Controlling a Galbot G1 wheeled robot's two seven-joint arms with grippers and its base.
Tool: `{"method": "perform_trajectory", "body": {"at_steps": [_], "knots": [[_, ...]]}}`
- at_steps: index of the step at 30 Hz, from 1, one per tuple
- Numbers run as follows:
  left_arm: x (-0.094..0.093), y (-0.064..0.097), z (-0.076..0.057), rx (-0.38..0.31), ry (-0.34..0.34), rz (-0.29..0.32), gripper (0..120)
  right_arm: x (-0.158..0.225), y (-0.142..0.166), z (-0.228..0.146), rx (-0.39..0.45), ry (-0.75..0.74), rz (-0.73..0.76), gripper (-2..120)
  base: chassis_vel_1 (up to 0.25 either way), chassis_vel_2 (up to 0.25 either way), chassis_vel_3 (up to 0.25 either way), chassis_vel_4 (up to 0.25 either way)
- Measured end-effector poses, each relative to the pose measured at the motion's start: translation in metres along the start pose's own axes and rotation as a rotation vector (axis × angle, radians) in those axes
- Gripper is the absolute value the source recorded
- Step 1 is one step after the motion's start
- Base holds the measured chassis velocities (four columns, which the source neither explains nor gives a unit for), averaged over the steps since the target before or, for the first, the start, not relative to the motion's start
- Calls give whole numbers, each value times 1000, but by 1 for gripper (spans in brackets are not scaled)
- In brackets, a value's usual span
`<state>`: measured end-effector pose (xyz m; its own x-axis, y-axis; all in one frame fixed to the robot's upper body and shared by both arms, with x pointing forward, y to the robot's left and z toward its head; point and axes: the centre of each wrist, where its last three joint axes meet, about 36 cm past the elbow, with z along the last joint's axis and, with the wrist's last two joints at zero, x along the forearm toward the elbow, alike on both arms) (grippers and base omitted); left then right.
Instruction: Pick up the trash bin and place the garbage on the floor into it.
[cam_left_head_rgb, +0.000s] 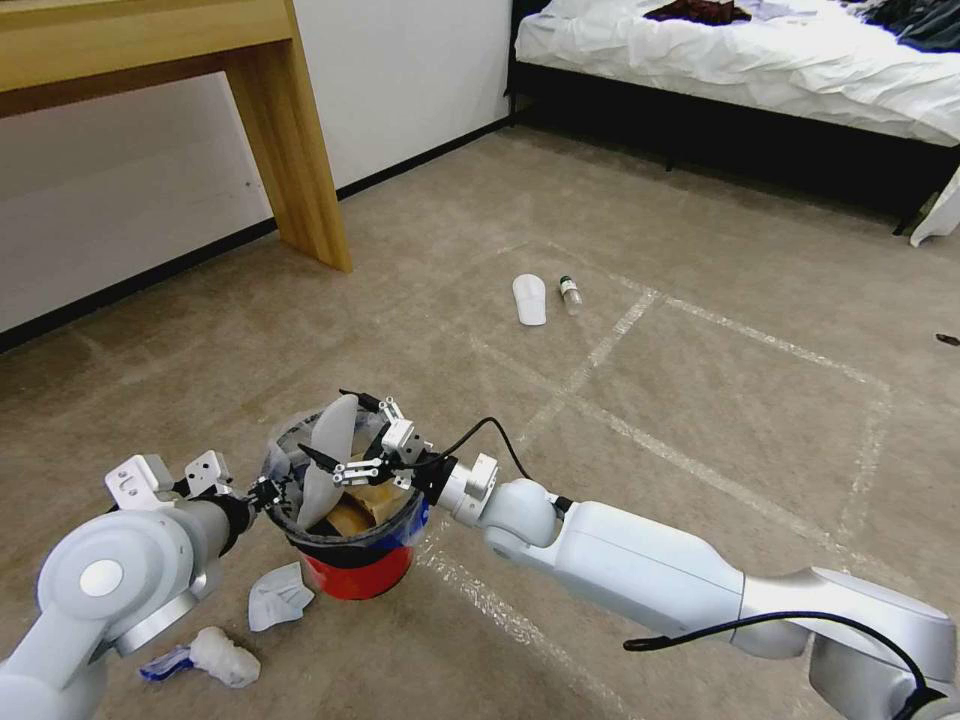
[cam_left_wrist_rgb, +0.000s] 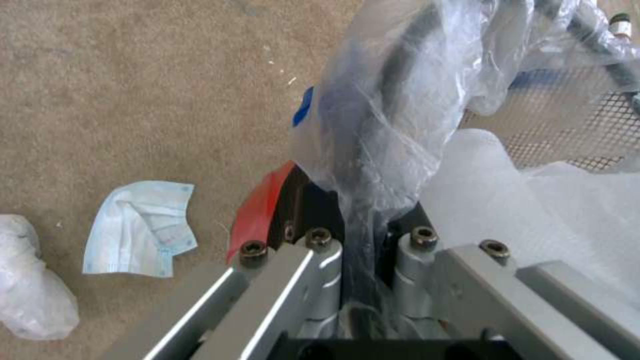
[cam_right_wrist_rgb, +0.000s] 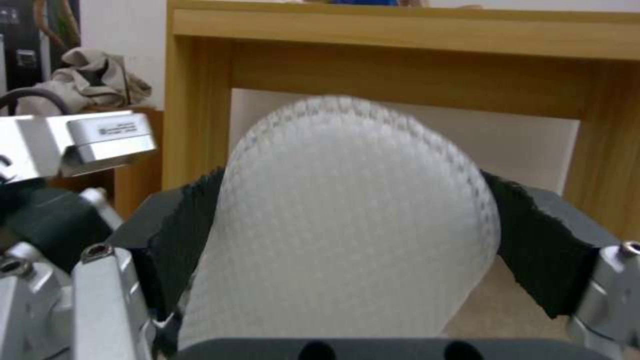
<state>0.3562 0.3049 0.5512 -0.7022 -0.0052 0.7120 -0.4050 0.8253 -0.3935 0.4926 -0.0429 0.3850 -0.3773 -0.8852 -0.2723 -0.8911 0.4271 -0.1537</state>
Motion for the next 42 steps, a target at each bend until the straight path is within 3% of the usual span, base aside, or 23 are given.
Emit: {"method": "perform_trajectory", "body": {"at_steps": [7, 16, 27, 33, 42], "knots": [[-2, -1, 0, 4, 3, 3, 4, 5, -10, -5, 16, -1, 13, 92, 0, 0, 0, 0], [-8, 1, -2, 14, 7, -7, 4, 10, -54, -55, 66, -82, 58, 99, 0, 0, 0, 0], [-11, 1, -2, 23, 11, -8, 4, 17, -70, -94, 78, -130, 72, 100, 0, 0, 0, 0], [-6, 2, -1, 23, 9, -11, 4, 21, -56, -70, 63, -88, 51, 100, 0, 0, 0, 0], [-8, 0, 1, 37, 13, -7, 4, 12, -56, -68, 71, -93, 49, 100, 0, 0, 0, 0]]}}
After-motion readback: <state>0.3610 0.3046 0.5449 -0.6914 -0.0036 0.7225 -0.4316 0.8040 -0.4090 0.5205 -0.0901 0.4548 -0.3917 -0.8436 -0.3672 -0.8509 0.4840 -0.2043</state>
